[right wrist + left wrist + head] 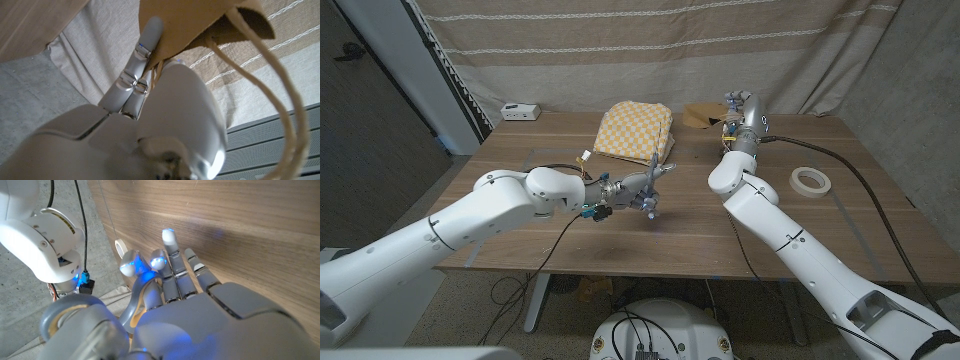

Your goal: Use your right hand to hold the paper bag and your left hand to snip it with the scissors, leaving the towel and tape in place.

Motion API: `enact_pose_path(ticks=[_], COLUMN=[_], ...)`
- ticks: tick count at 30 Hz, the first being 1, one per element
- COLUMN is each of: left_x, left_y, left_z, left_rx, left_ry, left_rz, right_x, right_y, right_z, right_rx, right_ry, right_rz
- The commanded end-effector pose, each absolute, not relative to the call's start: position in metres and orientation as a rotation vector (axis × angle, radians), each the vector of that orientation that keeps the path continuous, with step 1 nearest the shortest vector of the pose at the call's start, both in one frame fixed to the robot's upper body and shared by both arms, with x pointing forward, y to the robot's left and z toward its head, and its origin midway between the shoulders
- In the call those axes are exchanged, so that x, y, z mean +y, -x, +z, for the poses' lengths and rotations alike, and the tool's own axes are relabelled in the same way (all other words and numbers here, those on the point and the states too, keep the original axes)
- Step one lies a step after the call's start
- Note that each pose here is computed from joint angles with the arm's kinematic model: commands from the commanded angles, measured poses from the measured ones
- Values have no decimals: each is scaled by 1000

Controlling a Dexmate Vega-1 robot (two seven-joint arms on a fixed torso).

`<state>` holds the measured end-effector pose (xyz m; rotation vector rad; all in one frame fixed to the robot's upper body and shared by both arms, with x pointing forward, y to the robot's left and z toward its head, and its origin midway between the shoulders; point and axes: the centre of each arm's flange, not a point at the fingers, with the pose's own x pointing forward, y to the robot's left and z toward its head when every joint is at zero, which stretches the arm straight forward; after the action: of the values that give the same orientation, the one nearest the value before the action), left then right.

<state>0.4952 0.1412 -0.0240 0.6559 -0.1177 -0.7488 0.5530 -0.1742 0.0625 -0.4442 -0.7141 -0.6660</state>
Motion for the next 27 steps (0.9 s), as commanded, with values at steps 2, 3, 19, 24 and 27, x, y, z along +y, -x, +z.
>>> enact_pose_path(ticks=[2,3,19,24,27], left_x=[132,131,122,118,116], left_y=[-501,-501,-504,-505,-506], left_z=[-24,-23,-21,-19,-19], left_rx=[-126,-126,-141,-137,-136], left_ry=[-649,-650,-692,-693,-693], left_rz=[-783,-785,-808,-824,-835], right_x=[-151,-150,-132,-131,-131], right_y=[-560,-562,-566,-569,-571], right_z=[59,58,63,64,63], right_rx=[-757,-754,-767,-759,-757], right_ry=[373,361,344,318,319], right_rz=[-650,-636,-582,-583,-583])
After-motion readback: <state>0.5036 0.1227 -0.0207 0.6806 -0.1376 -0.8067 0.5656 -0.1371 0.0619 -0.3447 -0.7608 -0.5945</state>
